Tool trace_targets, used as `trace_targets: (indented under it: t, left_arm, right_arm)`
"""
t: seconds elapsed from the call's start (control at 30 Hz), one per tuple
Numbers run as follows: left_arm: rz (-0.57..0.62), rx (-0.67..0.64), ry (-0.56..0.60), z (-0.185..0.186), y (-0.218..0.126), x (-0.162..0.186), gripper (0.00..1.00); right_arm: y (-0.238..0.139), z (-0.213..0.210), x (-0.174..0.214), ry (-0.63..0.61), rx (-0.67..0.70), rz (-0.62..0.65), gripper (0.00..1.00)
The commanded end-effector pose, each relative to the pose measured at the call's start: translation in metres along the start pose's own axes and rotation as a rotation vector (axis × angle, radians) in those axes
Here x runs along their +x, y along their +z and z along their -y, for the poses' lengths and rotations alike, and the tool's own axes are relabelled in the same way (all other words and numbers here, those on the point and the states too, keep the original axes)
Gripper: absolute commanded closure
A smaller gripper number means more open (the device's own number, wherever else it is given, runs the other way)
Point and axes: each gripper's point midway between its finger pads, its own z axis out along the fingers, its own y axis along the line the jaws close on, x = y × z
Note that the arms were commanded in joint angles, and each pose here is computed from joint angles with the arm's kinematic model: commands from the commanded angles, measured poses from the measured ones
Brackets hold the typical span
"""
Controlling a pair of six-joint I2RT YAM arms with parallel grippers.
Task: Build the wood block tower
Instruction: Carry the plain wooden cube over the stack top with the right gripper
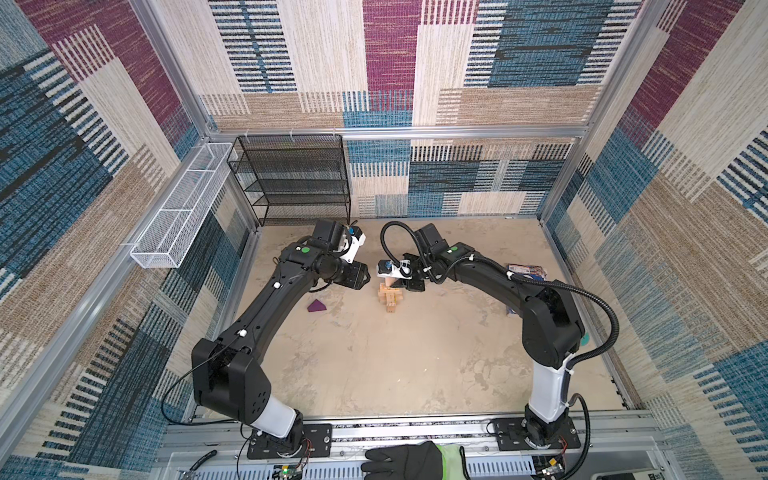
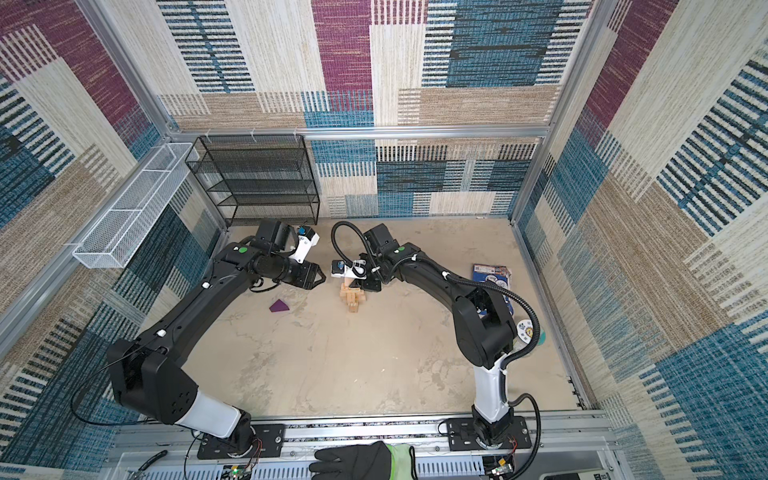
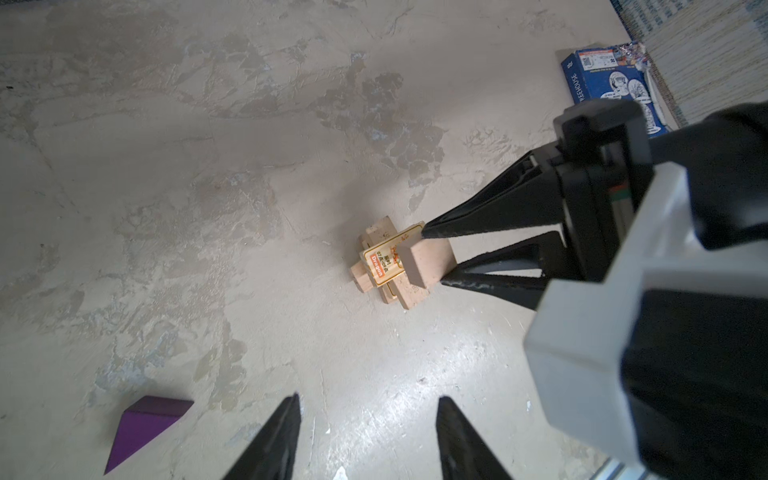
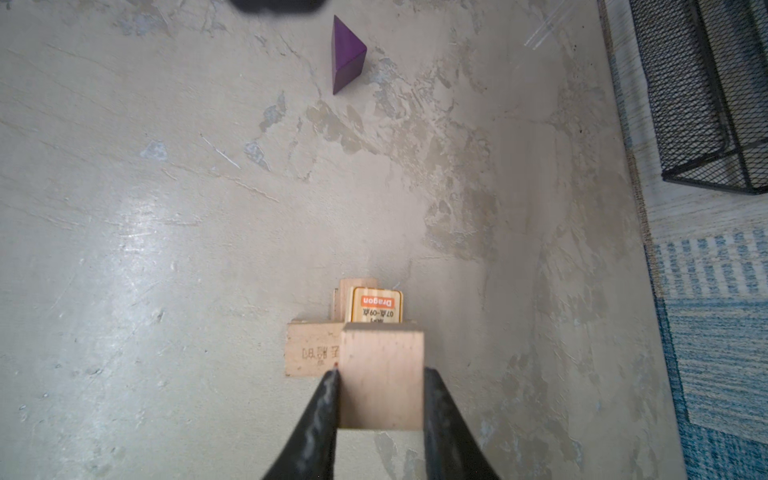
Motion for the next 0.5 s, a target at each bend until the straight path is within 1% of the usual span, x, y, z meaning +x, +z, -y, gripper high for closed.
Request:
trace_targets:
  t: [0.0,0.47]
  left_arm:
    - [-0.009,0.003,-0.02,-0.001,0.003,0.001,0.43]
    - [-0.042,-0.009,-0.024,-0.006,0.014,0.008,0.43]
  right_arm:
    - [0.001,0.002,-0.001,-0.01,-0.009,-0.001,1.0]
    - [0.01,0.004,0.006,0.022,-0.05,-0.032,1.0]
